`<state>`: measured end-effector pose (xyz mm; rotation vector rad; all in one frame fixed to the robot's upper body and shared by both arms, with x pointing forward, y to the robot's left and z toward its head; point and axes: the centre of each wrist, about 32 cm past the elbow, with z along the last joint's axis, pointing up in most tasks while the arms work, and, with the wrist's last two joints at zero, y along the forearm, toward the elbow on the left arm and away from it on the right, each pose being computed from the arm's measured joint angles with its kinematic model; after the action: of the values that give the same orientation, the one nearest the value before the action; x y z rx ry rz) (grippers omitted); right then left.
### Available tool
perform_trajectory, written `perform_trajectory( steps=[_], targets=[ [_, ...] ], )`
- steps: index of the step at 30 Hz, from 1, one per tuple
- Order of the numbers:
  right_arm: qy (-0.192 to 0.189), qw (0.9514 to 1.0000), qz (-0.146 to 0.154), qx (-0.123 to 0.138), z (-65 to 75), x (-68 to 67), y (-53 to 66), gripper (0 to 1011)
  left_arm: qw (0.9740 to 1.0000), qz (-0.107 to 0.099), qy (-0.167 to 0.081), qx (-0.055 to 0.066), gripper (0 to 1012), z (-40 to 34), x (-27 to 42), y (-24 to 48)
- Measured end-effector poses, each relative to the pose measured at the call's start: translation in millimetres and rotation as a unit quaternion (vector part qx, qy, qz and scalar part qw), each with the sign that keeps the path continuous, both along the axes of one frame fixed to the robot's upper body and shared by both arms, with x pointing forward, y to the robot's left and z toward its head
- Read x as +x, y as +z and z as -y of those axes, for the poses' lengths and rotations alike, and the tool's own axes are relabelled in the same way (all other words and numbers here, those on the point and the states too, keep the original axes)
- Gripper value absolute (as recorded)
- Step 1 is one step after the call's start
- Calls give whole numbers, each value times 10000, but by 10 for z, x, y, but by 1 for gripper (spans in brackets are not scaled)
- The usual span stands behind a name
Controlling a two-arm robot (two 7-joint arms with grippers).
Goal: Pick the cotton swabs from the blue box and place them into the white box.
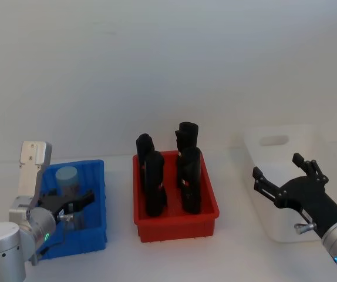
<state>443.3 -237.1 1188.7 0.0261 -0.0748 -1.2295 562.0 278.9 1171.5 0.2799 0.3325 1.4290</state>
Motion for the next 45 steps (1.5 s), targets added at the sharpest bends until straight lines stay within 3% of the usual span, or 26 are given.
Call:
perform_trajectory(
  steps=[11,18,23,30,40,45],
  targets=[
    [0,10000,0,0,0,0,0,1002,9998,-194,82,-31,1004,-4,-16,-18],
    [0,10000,0,0,0,0,0,1002,9995,-303,112,-28,869,-4,-30,-22],
    [0,10000,0,0,0,0,0,1002,9992,-376,132,-16,689,-5,-40,-25],
    [0,10000,0,0,0,0,0,1002,9990,-415,145,-11,661,-9,-47,-26],
    [0,10000,0,0,0,0,0,1002,9994,-322,122,69,661,-10,-70,11],
    [0,10000,0,0,0,0,0,1002,9998,-77,36,172,661,4,-88,116]
  ],
)
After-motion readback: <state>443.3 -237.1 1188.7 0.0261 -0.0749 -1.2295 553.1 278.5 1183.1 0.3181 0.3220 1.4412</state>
